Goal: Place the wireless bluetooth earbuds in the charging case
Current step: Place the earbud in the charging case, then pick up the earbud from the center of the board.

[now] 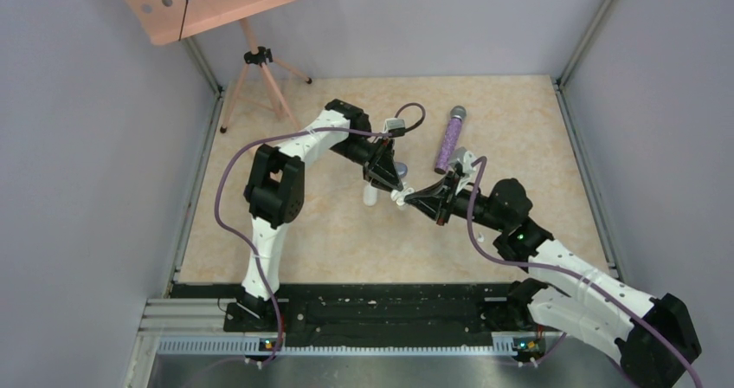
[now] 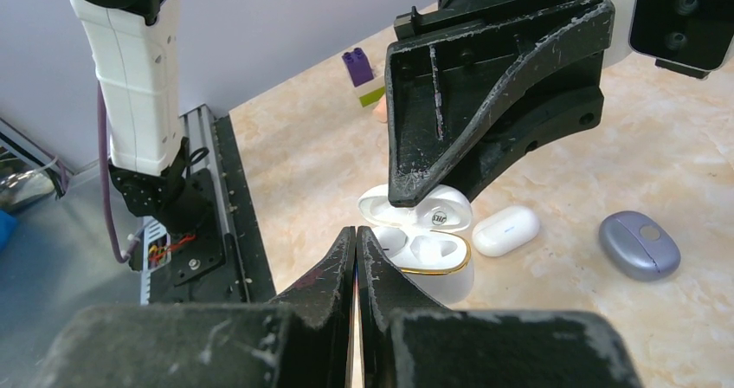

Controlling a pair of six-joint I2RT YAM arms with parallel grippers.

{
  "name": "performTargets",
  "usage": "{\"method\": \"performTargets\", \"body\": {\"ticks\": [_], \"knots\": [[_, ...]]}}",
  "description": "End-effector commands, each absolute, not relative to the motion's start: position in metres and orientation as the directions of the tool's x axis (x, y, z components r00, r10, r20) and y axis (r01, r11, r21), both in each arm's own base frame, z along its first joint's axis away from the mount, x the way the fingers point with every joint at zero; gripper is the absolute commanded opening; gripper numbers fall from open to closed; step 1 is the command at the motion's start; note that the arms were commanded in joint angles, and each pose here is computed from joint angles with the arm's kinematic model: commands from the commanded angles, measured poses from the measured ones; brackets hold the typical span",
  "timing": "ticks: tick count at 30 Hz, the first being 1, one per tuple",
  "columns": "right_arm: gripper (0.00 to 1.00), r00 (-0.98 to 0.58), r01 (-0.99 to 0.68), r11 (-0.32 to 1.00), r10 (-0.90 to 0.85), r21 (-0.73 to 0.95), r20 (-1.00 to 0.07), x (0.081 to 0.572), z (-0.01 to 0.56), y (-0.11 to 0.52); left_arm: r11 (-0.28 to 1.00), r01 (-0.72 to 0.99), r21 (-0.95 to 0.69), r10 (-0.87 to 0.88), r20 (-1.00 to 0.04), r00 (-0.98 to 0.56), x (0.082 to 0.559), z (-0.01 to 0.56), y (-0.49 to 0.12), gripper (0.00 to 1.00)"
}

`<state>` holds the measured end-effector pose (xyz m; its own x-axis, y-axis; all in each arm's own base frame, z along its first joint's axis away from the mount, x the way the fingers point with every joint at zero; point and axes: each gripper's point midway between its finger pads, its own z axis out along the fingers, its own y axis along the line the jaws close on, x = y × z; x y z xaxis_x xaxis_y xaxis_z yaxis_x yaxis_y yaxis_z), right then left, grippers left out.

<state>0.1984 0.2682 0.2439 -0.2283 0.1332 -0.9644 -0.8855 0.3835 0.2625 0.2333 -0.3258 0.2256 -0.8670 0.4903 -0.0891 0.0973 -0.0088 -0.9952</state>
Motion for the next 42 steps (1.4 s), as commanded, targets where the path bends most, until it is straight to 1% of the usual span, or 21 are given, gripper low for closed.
{"method": "performTargets", "body": {"ticks": [1, 5, 7, 8, 11, 12, 14, 15, 16, 17, 18, 19, 20, 21, 22, 23, 26, 28, 34, 38, 42], "knots": [[0.00, -0.197, -0.897, 0.369, 0.158, 0.243, -0.967, 0.198, 0.254, 0.268, -0.044, 0.112, -0.993, 0.476, -0.119, -0.871, 0.230, 0.246, -0.322, 0.00], [0.00, -0.180, -0.893, 0.384, 0.172, 0.234, -0.969, 0.198, 0.260, 0.264, -0.043, 0.113, -0.993, 0.476, -0.120, -0.871, 0.229, 0.247, -0.322, 0.00], [0.00, -0.179, -0.879, 0.414, 0.175, 0.238, -0.968, 0.201, 0.263, 0.260, -0.044, 0.119, -0.992, 0.476, -0.126, -0.870, 0.229, 0.247, -0.322, 0.00], [0.00, -0.185, -0.861, 0.445, 0.175, 0.245, -0.967, 0.205, 0.263, 0.255, -0.044, 0.121, -0.992, 0.476, -0.127, -0.870, 0.229, 0.248, -0.321, 0.00], [0.00, -0.232, -0.715, 0.629, 0.199, 0.305, -0.952, 0.229, 0.255, 0.228, -0.031, 0.146, -0.989, 0.483, -0.143, -0.864, 0.227, 0.250, -0.320, 0.00], [0.03, -0.249, -0.643, 0.693, 0.214, 0.326, -0.945, 0.238, 0.250, 0.214, -0.028, 0.149, -0.988, 0.483, -0.144, -0.864, 0.228, 0.250, -0.320, 0.00], [0.19, -0.275, -0.498, 0.791, 0.244, 0.355, -0.930, 0.250, 0.239, 0.184, -0.022, 0.163, -0.986, 0.485, -0.153, -0.861, 0.231, 0.252, -0.320, 0.00], [0.31, -0.276, -0.398, 0.841, 0.271, 0.367, -0.922, 0.256, 0.235, 0.166, -0.002, 0.173, -0.985, 0.488, -0.152, -0.860, 0.234, 0.251, -0.321, 0.00], [0.34, -0.276, -0.288, 0.875, 0.313, 0.388, -0.909, 0.259, 0.230, 0.146, 0.022, 0.189, -0.982, 0.491, -0.154, -0.858, 0.238, 0.249, -0.323, 0.00], [0.35, -0.284, -0.205, 0.896, 0.331, 0.394, -0.900, 0.259, 0.224, 0.132, 0.087, 0.198, -0.976, 0.489, -0.131, -0.862, 0.243, 0.243, -0.325, 0.00], [0.37, -0.293, -0.105, 0.910, 0.358, 0.402, -0.887, 0.258, 0.218, 0.116, 0.197, 0.250, -0.948, 0.460, -0.135, -0.878, 0.256, 0.230, -0.331, 0.00], [0.39, -0.303, -0.040, 0.919, 0.363, 0.392, -0.881, 0.256, 0.212, 0.105, 0.348, 0.300, -0.888, 0.377, -0.161, -0.912, 0.276, 0.217, -0.337, 0.00], [0.41, -0.319, 0.015, 0.924, 0.366, 0.381, -0.874, 0.253, 0.206, 0.096, 0.384, 0.330, -0.862, 0.313, -0.215, -0.925, 0.287, 0.222, -0.339, 0.00], [0.43, -0.333, 0.055, 0.925, 0.373, 0.377, -0.866, 0.249, 0.201, 0.090, 0.306, 0.353, -0.884, 0.277, -0.272, -0.922, 0.290, 0.243, -0.345, 0.00], [0.43, -0.341, 0.088, 0.924, 0.380, 0.373, -0.860, 0.246, 0.197, 0.084, 0.258, 0.342, -0.904, 0.257, -0.277, -0.926, 0.292, 0.254, -0.349, 0.00], [0.43, -0.354, 0.131, 0.917, 0.398, 0.377, -0.846, 0.242, 0.191, 0.079, 0.249, 0.334, -0.909, 0.248, -0.274, -0.929, 0.294, 0.260, -0.352, 0.00], [0.43, -0.401, 0.245, 0.898, 0.437, 0.365, -0.805, 0.230, 0.174, 0.066, 0.275, 0.338, -0.900, 0.262, -0.268, -0.927, 0.295, 0.259, -0.354, 0.00], [0.43, -0.431, 0.309, 0.887, 0.453, 0.344, -0.781, 0.221, 0.163, 0.058, 0.299, 0.321, -0.899, 0.270, -0.243, -0.932, 0.292, 0.249, -0.352, 0.00], [0.43, -0.521, 0.436, 0.853, 0.499, 0.287, -0.692, 0.201, 0.126, 0.051, 0.363, 0.329, -0.872, 0.254, -0.247, -0.935, 0.287, 0.232, -0.349, 0.00], [0.43, -0.567, 0.465, 0.841, 0.523, 0.276, -0.636, 0.193, 0.110, 0.056, 0.382, 0.368, -0.848, 0.243, -0.292, -0.925, 0.282, 0.230, -0.343, 0.00], [0.41, -0.597, 0.482, 0.819, 0.567, 0.312, -0.568, 0.188, 0.093, 0.066, 0.362, 0.405, -0.840, 0.253, -0.330, -0.910, 0.272, 0.230, -0.340, 0.00]]}}
